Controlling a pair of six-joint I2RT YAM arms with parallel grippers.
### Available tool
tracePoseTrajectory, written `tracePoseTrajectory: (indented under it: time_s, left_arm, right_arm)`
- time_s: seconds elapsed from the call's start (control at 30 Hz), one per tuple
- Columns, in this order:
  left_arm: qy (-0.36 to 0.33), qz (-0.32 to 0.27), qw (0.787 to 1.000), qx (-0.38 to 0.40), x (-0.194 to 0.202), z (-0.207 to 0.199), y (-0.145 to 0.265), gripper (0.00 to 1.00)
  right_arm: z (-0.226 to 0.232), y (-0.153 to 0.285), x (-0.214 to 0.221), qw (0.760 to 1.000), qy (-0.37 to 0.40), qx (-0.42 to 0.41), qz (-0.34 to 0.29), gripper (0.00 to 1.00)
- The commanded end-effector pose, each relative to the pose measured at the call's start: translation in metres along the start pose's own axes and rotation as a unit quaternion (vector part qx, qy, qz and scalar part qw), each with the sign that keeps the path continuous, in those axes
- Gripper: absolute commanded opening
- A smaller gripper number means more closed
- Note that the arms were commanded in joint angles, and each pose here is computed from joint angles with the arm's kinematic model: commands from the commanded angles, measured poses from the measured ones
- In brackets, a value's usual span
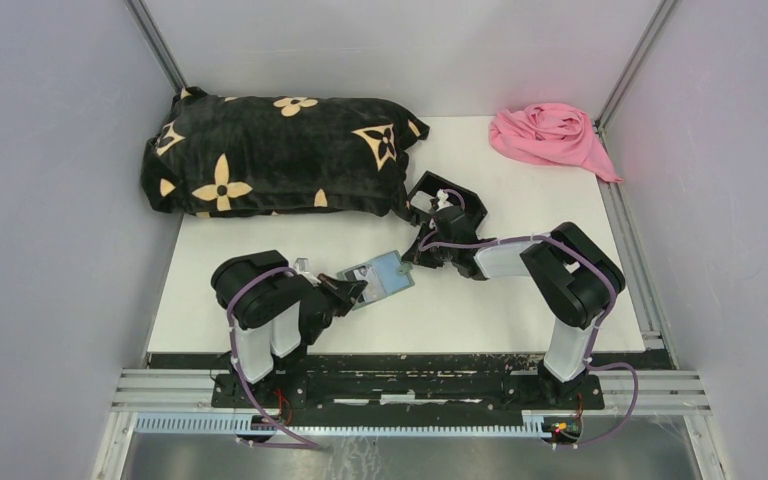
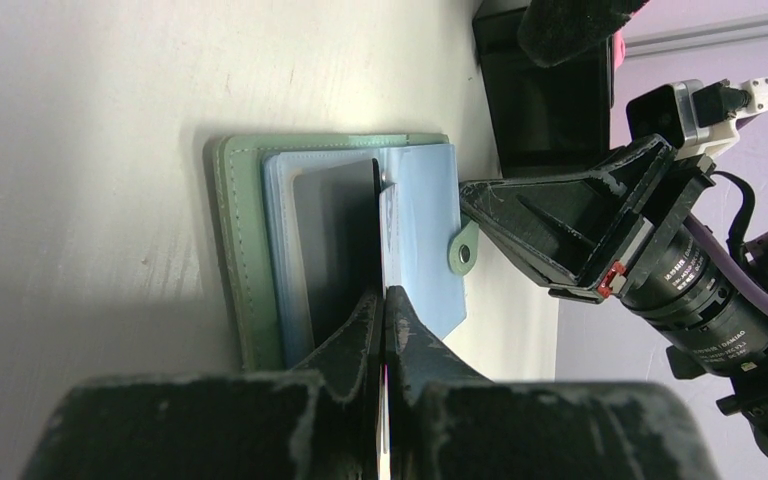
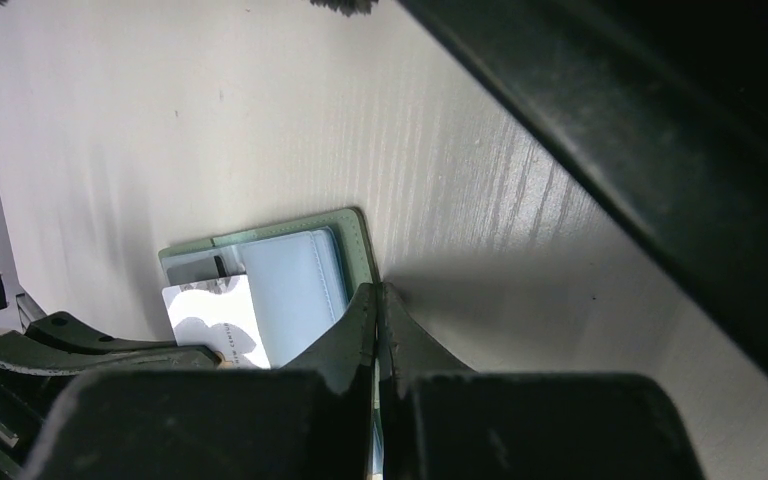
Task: Put the credit cards into the card holder
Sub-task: Insert the credit card into the card holder.
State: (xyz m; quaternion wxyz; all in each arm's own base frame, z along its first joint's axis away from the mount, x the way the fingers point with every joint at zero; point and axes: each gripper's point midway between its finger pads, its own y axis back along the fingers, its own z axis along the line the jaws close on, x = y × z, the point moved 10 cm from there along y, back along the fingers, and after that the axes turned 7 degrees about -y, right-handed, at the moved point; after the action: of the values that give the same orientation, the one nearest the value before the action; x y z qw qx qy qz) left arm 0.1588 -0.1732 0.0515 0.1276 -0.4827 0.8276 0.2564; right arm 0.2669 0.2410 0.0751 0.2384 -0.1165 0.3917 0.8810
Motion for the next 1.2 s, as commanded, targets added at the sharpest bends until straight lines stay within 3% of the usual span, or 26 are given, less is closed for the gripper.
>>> tracePoseTrajectory:
  time_s: [0.0, 1.17]
  left_arm:
    - [0.007, -0.055, 0.997, 0.052, -0.013, -0.019, -0.005, 0.03]
    - [0.027, -0.067, 0.995, 0.068, -0.012, -0.027, -0.018, 0.03]
  right_arm:
    - [-0.050, 0.002, 0.039, 0.989, -0.002, 0.127, 0.071, 0.01]
    - [-0.054, -0.002, 0.043, 0.988, -0.006, 0.136, 0.076, 0.01]
